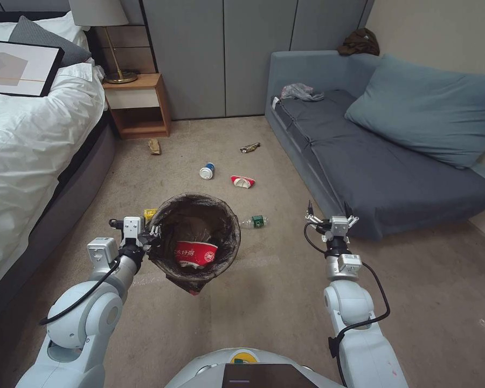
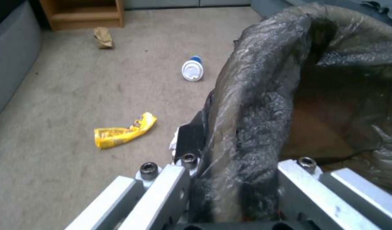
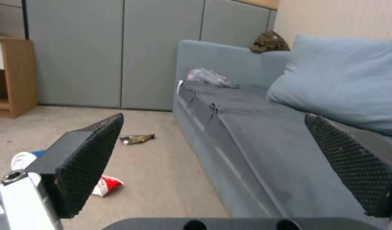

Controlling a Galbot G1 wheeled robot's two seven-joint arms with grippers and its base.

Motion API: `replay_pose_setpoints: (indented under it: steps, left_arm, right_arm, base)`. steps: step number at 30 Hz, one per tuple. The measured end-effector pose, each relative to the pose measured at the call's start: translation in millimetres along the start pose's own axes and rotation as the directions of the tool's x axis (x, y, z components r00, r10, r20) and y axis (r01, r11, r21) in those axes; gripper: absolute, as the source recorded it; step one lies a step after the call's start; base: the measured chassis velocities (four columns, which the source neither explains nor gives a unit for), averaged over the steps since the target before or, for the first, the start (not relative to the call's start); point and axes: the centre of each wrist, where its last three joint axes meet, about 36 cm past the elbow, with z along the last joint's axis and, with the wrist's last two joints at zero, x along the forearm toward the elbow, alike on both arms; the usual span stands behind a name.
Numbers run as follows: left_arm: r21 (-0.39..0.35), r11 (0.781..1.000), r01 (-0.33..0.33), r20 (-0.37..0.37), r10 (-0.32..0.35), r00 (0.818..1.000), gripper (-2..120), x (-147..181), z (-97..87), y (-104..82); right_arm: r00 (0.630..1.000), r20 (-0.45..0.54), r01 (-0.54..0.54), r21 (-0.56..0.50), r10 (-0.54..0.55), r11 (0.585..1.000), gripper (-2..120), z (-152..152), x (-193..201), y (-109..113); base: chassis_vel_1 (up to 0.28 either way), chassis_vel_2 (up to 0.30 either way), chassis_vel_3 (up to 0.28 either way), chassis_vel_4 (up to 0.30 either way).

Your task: Pick up the trash bin, then pick up the garbage from the floor and place it into the trash bin.

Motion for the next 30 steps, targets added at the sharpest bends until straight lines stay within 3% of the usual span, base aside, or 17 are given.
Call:
replay_pose_setpoints:
  steps: [30]
  left_arm:
    - [-0.001,1.000,0.001,0.003,-0.001,1.000,5,-3.4,1.5,2.2]
  right_arm:
    - [1.000,-0.020,-0.013,-0.009,0.013,1.000,100,0.9,0.4,0.8]
  base:
    - [-0.075,0.077,0.078,-0.076]
